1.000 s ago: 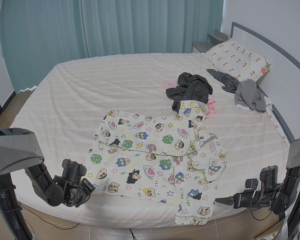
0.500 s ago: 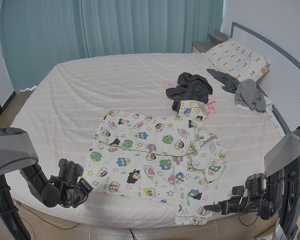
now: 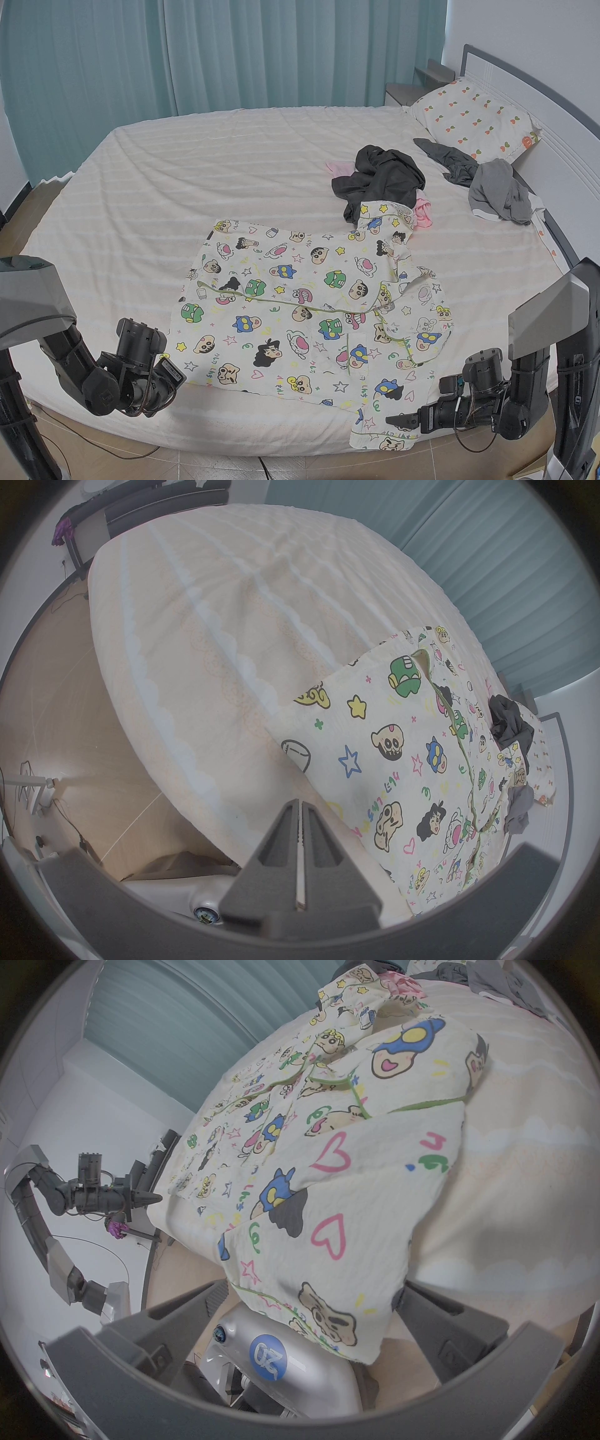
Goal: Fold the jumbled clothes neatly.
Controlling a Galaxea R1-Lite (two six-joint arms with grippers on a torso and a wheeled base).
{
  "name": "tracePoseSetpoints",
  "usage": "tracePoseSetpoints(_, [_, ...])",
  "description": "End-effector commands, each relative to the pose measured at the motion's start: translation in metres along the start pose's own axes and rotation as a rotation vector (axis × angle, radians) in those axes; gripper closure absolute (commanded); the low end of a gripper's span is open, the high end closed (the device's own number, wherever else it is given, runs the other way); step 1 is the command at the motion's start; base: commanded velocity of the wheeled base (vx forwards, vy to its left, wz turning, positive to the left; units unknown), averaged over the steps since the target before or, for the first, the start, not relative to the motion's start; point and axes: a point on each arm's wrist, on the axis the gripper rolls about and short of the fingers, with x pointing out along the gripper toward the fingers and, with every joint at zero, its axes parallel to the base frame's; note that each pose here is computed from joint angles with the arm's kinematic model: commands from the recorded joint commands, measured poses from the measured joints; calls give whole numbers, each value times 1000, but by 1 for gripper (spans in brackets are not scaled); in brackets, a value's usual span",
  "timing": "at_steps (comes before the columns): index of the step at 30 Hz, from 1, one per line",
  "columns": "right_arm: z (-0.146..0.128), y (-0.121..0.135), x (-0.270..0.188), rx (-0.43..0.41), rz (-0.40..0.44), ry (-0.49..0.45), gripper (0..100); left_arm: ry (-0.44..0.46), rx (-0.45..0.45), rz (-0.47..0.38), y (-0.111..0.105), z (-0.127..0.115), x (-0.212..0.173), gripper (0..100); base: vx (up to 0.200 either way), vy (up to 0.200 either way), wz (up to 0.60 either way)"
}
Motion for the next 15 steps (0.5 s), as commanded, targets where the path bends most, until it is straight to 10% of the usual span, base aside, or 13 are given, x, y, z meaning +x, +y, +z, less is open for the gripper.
tracePoseSetpoints(1, [5, 4, 4, -16, -6, -14, 100, 2, 1, 2, 1, -1, 0, 100, 0, 0, 0])
tracePoseSetpoints(15, [-1, 1, -8, 12, -27, -11, 100, 66, 65, -58, 9, 2, -19, 100, 0, 0, 0])
